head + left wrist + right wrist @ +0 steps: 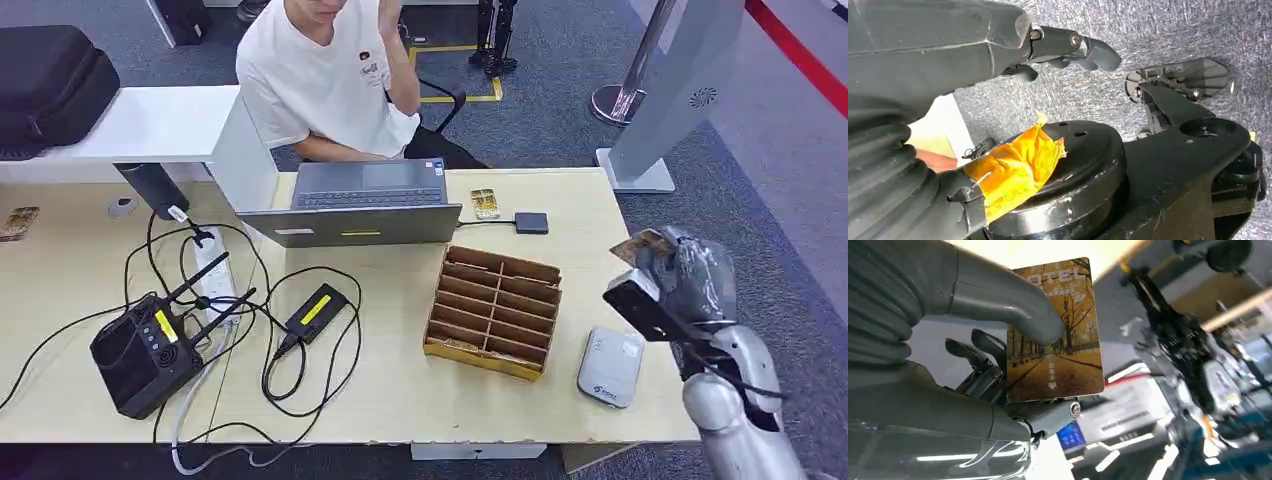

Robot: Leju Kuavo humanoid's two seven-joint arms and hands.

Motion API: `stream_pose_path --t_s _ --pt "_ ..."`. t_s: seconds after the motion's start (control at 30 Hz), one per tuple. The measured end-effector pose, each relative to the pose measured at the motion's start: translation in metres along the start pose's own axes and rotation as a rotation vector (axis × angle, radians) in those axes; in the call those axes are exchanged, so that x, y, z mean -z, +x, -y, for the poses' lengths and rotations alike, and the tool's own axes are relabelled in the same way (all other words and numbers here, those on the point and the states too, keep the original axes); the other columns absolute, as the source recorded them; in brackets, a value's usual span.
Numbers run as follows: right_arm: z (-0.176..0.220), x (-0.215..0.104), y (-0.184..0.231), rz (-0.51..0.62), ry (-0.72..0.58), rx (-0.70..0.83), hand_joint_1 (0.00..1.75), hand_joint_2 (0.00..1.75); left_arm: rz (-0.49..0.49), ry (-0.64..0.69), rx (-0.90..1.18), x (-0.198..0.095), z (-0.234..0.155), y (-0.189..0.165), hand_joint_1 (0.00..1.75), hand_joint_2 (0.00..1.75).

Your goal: Pass the card to the sensor for recognition and then transmit it.

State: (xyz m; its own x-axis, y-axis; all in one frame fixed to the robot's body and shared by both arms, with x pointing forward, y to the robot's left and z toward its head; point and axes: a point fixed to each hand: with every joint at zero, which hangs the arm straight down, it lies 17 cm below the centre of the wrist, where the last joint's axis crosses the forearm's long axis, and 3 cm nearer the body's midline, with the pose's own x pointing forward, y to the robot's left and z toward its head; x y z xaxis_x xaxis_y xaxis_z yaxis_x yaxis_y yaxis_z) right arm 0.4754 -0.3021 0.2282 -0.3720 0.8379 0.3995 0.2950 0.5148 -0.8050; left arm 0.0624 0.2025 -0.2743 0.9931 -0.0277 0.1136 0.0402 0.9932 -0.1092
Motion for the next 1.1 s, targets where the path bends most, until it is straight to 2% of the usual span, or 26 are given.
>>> stream_pose_path --t_s 0.23,0.4,0.57,0.67,0.77,0.97,1.0,1.1 --pt "0.037 0.074 0.048 0.103 -0.085 -0.031 1.75 1.75 -0.001 0.002 0.037 0.000 -0.002 0.000 0.00 1.75" --pt "0.033 0.118 0.074 0.117 -0.093 0.006 1.75 1.75 -0.001 0.000 0.065 0.000 -0.002 0.003 0.00 1.75" --pt "0.011 0.159 0.083 0.079 -0.063 -0.052 1.75 1.75 -0.007 0.001 0.105 0.000 -0.003 0.004 0.00 1.75" --pt "-0.003 0.178 0.085 0.053 -0.035 -0.076 1.75 1.75 -0.004 0.000 0.122 0.000 -0.003 0.004 0.00 1.75" --pt "-0.019 0.190 0.087 0.021 0.002 -0.022 1.75 1.75 0.000 0.000 0.125 0.000 -0.004 0.005 0.00 1.75" --pt "-0.041 0.199 0.095 -0.011 0.044 0.041 1.75 1.75 0.002 0.001 0.129 0.000 -0.004 0.005 0.00 1.75" --pt "-0.044 0.199 0.095 -0.015 0.050 0.047 0.00 1.75 0.001 0.001 0.130 0.000 -0.004 0.005 0.00 1.75" --pt "-0.050 0.199 0.098 -0.018 0.063 0.058 0.00 1.75 0.006 -0.006 0.133 0.000 -0.003 0.005 0.00 1.75"
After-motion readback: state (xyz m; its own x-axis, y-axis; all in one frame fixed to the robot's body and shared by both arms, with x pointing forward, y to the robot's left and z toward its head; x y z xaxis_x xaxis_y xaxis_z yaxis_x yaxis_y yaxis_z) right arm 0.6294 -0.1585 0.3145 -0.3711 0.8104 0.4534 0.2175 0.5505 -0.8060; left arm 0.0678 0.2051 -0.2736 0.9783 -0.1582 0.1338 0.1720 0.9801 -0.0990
